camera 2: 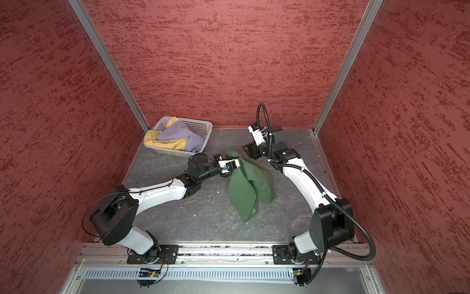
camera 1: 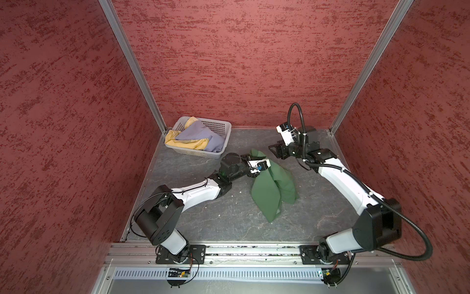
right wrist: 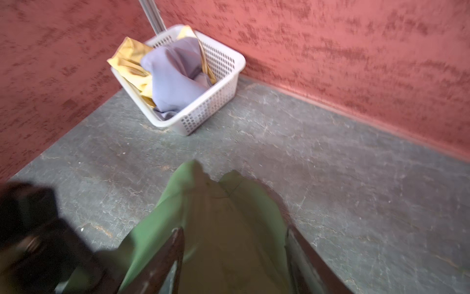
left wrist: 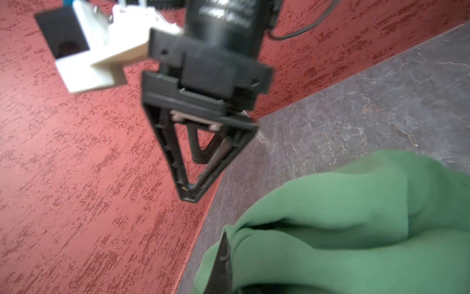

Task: Fold and stack skirts
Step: Flatten out the skirt at the center of the table.

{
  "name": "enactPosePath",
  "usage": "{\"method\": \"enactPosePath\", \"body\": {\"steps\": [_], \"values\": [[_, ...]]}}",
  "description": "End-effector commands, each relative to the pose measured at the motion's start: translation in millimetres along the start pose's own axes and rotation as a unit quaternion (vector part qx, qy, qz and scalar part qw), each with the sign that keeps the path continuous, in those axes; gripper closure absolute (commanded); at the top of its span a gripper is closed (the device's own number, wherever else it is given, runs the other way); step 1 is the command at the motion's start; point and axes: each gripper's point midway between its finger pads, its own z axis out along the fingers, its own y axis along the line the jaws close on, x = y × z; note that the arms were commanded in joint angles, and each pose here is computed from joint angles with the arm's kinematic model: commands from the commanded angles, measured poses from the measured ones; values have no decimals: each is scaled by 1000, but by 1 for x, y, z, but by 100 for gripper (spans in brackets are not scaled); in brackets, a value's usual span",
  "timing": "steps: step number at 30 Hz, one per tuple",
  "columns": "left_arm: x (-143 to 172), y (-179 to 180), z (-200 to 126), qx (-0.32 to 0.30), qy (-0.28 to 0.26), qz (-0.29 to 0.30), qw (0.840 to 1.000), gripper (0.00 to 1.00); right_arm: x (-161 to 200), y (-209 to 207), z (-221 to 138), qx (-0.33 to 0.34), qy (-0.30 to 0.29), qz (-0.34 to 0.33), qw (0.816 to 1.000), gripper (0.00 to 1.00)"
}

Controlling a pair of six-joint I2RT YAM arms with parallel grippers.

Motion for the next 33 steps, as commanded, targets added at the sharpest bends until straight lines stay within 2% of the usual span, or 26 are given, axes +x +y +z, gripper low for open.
{"method": "enactPosePath", "body": {"steps": [1,8,14,18,21,23,25,27,28,33], "values": [[-10,28,-4,-38,17,-39,998,100,-16,15,-25,1,-62,-61,996,38],[-8,35,2,-39,37,-49,997,100,8,54,-50,-34,-78,-71,994,40],[-6,43,9,-49,50,-56,996,100,31,83,-31,-96,-58,-34,993,43],[-5,53,11,-62,58,-63,994,100,43,89,-14,-108,-43,-14,993,47],[-6,60,11,-71,57,-68,994,100,50,78,-1,-82,-29,3,996,55],[-8,66,10,-78,57,-72,993,100,52,73,4,-71,-23,10,997,66],[-9,73,7,-88,57,-75,992,100,52,72,5,-66,-20,11,998,85],[-11,81,4,-102,61,-74,990,100,49,68,2,-55,-22,4,998,97],[-12,86,0,-112,63,-73,989,100,45,68,-3,-51,-25,-4,998,100],[-25,108,-24,-151,72,-69,984,100,30,77,-27,-57,-26,-42,997,100]]}}
